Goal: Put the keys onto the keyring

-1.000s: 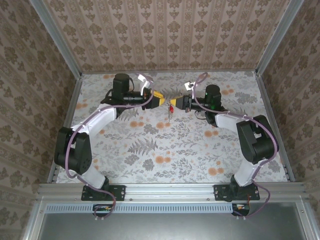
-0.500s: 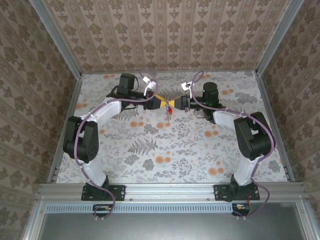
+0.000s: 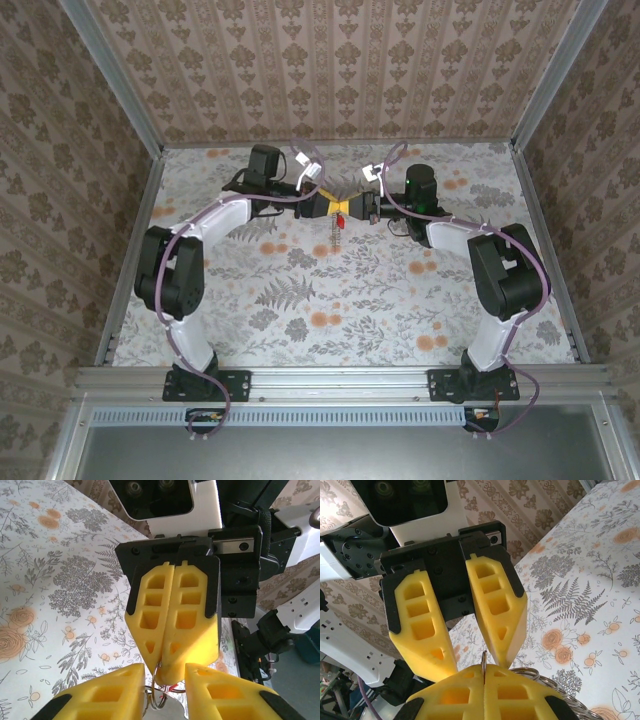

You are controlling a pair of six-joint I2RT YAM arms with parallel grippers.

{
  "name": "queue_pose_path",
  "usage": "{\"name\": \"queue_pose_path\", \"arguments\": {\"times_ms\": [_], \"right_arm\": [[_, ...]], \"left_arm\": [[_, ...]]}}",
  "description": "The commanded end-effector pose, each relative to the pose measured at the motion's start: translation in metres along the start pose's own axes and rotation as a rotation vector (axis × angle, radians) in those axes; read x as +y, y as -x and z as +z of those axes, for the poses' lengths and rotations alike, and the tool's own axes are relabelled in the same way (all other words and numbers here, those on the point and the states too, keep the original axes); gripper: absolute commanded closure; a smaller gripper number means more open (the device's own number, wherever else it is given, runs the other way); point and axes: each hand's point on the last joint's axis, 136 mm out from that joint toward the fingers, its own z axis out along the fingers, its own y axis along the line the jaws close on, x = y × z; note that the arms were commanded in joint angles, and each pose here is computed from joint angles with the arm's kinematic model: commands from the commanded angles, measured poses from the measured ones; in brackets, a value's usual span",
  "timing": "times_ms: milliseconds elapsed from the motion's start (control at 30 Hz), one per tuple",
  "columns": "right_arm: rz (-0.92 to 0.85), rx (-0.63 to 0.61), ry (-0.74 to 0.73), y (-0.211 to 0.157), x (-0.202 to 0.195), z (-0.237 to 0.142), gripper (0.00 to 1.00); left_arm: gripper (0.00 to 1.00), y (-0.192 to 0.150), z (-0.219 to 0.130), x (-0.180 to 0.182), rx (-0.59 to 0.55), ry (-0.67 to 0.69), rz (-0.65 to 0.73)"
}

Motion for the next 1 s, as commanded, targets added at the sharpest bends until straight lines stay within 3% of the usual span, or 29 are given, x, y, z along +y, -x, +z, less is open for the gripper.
{"name": "queue_pose_path", "arguments": {"times_ms": [0, 200, 300, 500, 533, 567, 700, 967], "right_arm": [[-0.054, -0.008, 0.022, 0.010, 0.004, 0.001, 1.00], [-0.047, -0.012, 0.014, 0.010, -0.001, 0.001, 1.00], [-0.046, -0.011, 0.015, 0.009, -0.001, 0.002, 1.00], [-0.044, -0.019, 0.008, 0.012, -0.001, 0.001, 1.00], [-0.042, -0.024, 0.001, 0.013, -0.001, 0.000, 0.94], [-0.041, -0.033, -0.007, 0.015, -0.002, -0.001, 0.80], [-0.045, -0.106, -0.047, 0.025, -0.002, -0.018, 0.59], [-0.028, -0.181, -0.136, 0.013, -0.009, -0.039, 0.54]], "left_arm": [[0.75, 0.004, -0.001, -0.007, -0.002, -0.047, 0.019], [0.87, 0.000, -0.003, -0.011, -0.001, -0.060, 0.013], [1.00, 0.001, -0.004, -0.013, -0.003, -0.065, 0.013], [1.00, 0.003, -0.002, -0.015, -0.008, -0.082, 0.015], [1.00, 0.004, -0.002, -0.016, -0.009, -0.086, 0.019], [1.00, 0.004, -0.002, -0.016, -0.012, -0.084, 0.020], [1.00, 0.010, -0.004, -0.015, -0.043, -0.051, 0.033], [1.00, 0.021, -0.003, -0.024, -0.095, 0.012, 0.078]]}}
